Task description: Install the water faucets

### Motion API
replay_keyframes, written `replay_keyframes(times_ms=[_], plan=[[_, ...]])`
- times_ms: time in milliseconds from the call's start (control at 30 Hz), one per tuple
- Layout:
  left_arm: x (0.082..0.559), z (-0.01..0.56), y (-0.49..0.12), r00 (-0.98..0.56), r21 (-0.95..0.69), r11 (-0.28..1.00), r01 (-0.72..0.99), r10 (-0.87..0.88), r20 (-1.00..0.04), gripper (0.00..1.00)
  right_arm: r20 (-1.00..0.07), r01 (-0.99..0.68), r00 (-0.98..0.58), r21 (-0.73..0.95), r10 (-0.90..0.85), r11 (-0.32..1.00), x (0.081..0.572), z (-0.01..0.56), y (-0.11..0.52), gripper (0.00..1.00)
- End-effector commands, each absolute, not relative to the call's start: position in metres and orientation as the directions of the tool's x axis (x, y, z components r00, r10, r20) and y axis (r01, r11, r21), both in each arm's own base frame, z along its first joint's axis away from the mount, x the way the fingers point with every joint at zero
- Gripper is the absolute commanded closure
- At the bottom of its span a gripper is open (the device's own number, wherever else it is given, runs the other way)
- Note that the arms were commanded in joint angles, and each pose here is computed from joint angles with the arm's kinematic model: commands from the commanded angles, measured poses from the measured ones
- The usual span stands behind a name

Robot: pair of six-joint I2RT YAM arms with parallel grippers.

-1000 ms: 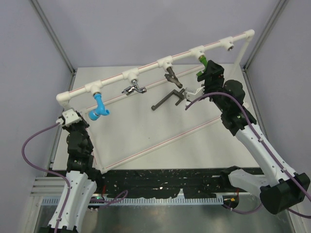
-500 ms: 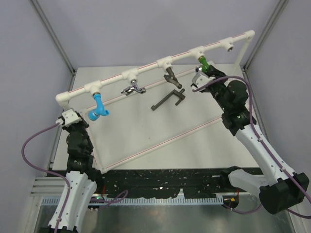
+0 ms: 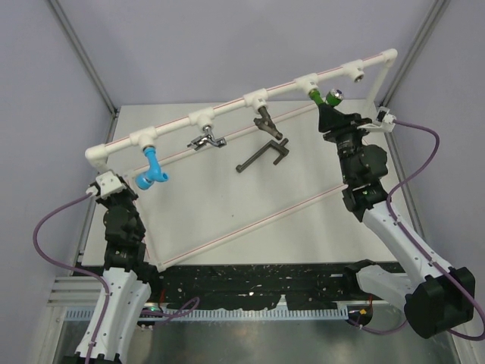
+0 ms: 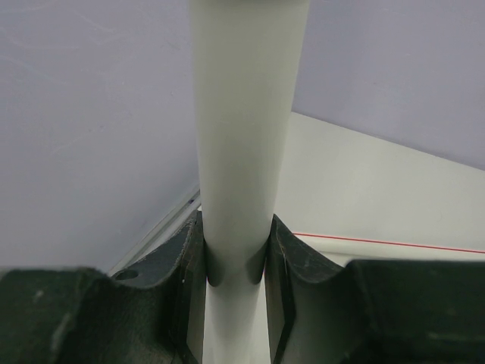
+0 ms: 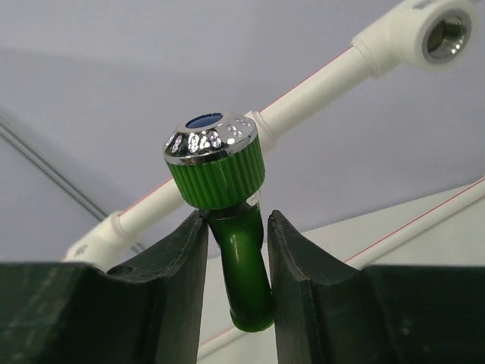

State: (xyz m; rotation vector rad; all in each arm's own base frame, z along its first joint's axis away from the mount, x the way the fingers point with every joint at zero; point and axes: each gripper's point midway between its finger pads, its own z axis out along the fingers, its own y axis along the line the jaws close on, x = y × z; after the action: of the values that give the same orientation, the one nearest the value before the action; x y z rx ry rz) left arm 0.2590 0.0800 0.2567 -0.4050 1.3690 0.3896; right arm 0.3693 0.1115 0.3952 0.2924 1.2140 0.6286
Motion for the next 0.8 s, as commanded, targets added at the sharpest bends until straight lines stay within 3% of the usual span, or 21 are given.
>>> replay_keyframes(times_ms=[0, 33, 67, 133, 167, 200, 233, 300, 367, 467, 567, 600, 767], plan=[[0.261, 0.314, 0.05, 0.371, -0.146, 0.937, -0.317, -0.019, -0.928, 1.0, -0.252, -0.382, -0.007, 0.895, 0.968, 0.23, 0.351, 0.424, 0.131, 0.95], [0.261, 0.314, 0.051, 0.371, -0.145, 0.936, -0.321, -0.017, -0.929, 1.0, -0.246, -0.381, -0.017, 0.898, 0.969, 0.222, 0.35, 0.425, 0.132, 0.94], [0.261, 0.314, 0.051, 0.371, -0.146, 0.936, -0.32, -0.018, -0.928, 1.0, -0.251, -0.389, -0.027, 0.894, 0.968, 0.221, 0.348, 0.428, 0.134, 0.87], [0.26, 0.314, 0.051, 0.371, -0.147, 0.935, -0.321, -0.018, -0.928, 1.0, -0.289, -0.379, -0.012, 0.887, 0.957, 0.263, 0.345, 0.427, 0.132, 0.68], [0.26, 0.314, 0.051, 0.372, -0.147, 0.935, -0.321, -0.018, -0.928, 1.0, -0.325, -0.38, 0.011, 0.873, 0.946, 0.305, 0.343, 0.427, 0.129, 0.52], [0.26, 0.314, 0.052, 0.371, -0.148, 0.934, -0.324, -0.018, -0.928, 1.0, -0.351, -0.371, 0.017, 0.867, 0.936, 0.332, 0.342, 0.425, 0.128, 0.43], [0.26, 0.314, 0.051, 0.372, -0.148, 0.935, -0.323, -0.018, -0.928, 1.0, -0.413, -0.375, 0.051, 0.836, 0.909, 0.4, 0.339, 0.428, 0.124, 0.31], [0.26, 0.314, 0.051, 0.371, -0.147, 0.935, -0.321, -0.019, -0.928, 1.0, -0.521, -0.368, 0.094, 0.773, 0.848, 0.516, 0.333, 0.431, 0.12, 0.17], [0.26, 0.314, 0.05, 0.374, -0.148, 0.936, -0.318, -0.019, -0.927, 1.0, -0.623, -0.356, 0.148, 0.691, 0.768, 0.629, 0.327, 0.436, 0.114, 0.08], [0.26, 0.314, 0.05, 0.373, -0.147, 0.936, -0.319, -0.018, -0.928, 1.0, -0.81, -0.282, 0.234, 0.473, 0.538, 0.835, 0.32, 0.435, 0.1, 0.01], [0.26, 0.315, 0.05, 0.375, -0.149, 0.936, -0.318, -0.02, -0.927, 1.0, -0.909, -0.21, 0.305, 0.226, 0.283, 0.951, 0.307, 0.45, 0.083, 0.01], [0.26, 0.315, 0.05, 0.375, -0.149, 0.936, -0.318, -0.02, -0.927, 1.0, -0.945, -0.172, 0.303, 0.071, 0.122, 0.982, 0.306, 0.445, 0.079, 0.01], [0.259, 0.315, 0.051, 0.377, -0.15, 0.936, -0.319, -0.02, -0.926, 1.0, -0.883, -0.153, 0.332, -0.396, -0.331, 0.905, 0.297, 0.443, 0.079, 0.04]])
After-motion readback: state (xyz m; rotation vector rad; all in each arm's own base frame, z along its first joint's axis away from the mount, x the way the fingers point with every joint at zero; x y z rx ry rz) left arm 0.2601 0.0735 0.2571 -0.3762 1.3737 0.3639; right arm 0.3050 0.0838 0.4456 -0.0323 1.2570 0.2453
